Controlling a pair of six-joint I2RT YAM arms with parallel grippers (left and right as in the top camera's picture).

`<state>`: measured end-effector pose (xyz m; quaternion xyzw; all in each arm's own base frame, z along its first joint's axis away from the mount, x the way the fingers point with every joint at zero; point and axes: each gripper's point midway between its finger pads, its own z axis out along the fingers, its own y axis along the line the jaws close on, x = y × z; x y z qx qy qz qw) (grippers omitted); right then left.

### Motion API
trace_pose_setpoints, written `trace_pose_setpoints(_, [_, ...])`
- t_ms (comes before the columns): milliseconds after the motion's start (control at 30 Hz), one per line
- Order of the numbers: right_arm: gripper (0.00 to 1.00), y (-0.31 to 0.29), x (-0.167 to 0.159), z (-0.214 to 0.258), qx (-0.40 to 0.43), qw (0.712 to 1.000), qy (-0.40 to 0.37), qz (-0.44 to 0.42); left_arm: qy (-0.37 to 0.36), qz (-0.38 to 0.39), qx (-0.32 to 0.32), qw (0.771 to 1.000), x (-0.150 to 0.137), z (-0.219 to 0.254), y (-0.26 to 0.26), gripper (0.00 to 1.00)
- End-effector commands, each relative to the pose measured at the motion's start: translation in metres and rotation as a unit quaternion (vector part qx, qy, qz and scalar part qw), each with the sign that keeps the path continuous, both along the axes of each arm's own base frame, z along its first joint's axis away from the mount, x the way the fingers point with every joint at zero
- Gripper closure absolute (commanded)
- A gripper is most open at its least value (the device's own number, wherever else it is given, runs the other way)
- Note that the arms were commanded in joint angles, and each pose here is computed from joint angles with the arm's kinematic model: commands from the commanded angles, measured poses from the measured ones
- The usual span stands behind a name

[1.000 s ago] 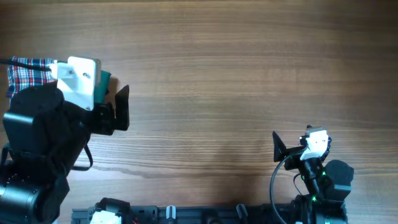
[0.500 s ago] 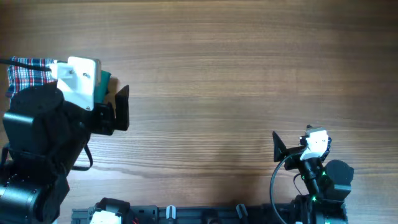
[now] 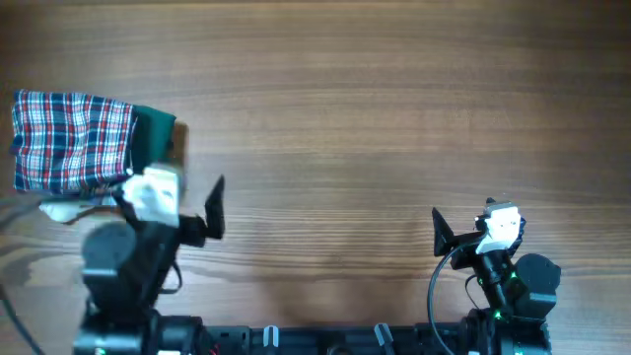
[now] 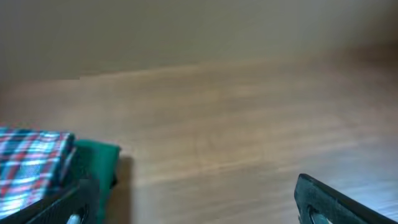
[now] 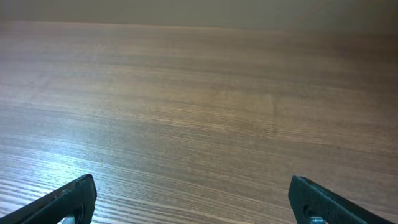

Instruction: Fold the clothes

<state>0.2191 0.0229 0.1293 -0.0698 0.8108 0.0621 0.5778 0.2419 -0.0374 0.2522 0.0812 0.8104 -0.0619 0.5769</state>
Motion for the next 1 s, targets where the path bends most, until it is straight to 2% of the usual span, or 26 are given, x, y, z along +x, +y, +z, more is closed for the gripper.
trace_pose_setpoints(0, [0.0,0.0,0.0,0.002,0.004,1.0,-0.004,-0.003,-0.027,-0.015,-0.002,1.0,-0.01,-0.028,-0.004,0.0])
trace_pose_setpoints(233, [0.0,0.0,0.0,0.002,0.004,1.0,-0.004,-0.003,-0.112,-0.016,-0.004,0.994,-0.022,-0.052,-0.004,0.0])
trace_pose_setpoints(467, [0.0,0.0,0.0,0.002,0.004,1.0,-0.004,-0.003,-0.078,-0.019,-0.008,0.997,-0.01,-0.101,-0.005,0.0])
trace_pose_setpoints(967, [0.0,0.0,0.0,0.002,0.004,1.0,-0.004,-0.003,-0.074,-0.017,-0.007,0.997,-0.008,-0.105,-0.005,0.0])
